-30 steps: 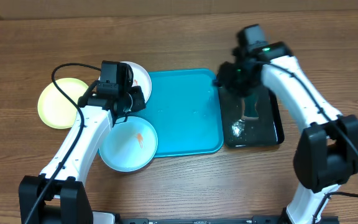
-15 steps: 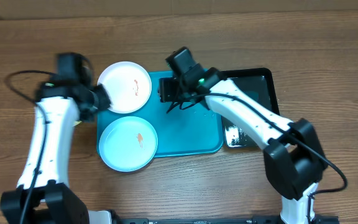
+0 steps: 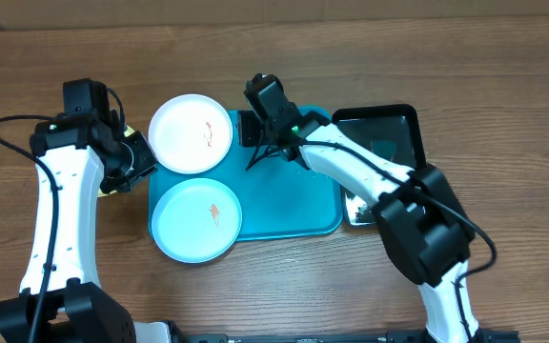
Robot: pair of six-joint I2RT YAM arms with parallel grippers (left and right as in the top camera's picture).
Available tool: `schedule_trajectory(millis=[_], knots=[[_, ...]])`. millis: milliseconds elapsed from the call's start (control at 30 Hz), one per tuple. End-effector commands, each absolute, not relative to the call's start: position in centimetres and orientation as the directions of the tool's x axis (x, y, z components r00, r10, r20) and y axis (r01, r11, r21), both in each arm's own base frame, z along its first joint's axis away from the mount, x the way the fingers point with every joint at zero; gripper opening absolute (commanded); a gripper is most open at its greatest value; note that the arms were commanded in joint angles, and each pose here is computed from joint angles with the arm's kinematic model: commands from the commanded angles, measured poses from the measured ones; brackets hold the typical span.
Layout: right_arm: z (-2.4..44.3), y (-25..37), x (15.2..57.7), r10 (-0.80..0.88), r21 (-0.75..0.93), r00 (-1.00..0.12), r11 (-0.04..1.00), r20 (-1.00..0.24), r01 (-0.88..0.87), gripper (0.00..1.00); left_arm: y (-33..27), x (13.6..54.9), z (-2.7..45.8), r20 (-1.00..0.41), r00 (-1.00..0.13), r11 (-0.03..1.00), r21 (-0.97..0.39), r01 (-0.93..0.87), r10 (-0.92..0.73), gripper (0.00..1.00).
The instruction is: Clean dirty plates on tray and stack at the side
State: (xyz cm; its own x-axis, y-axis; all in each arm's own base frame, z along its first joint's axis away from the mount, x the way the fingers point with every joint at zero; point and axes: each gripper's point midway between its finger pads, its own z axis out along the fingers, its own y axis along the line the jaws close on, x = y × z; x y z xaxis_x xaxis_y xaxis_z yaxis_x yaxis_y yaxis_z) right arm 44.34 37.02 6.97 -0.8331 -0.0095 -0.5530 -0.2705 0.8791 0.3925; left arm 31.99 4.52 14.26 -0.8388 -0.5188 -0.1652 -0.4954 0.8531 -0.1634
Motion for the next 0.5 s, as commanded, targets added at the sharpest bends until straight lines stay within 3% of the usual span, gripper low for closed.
schedule_trajectory(millis=[0,467], knots=[[6.1,38.6,44.4,-0.026,0.423,-0.832,0.852,-0.554,-0.308,0.51,4.8,31.6,14.1,-0.168,-0.851,0.867,-0.131,-0.481,-0.497,0.35],[2.4,39.6,44.6,-0.002,0.459,-0.852,0.842,-0.523,-0.283,0.44,5.4,31.5,14.0,-0.178,-0.849,0.867,-0.097,-0.489,-0.498,0.36]])
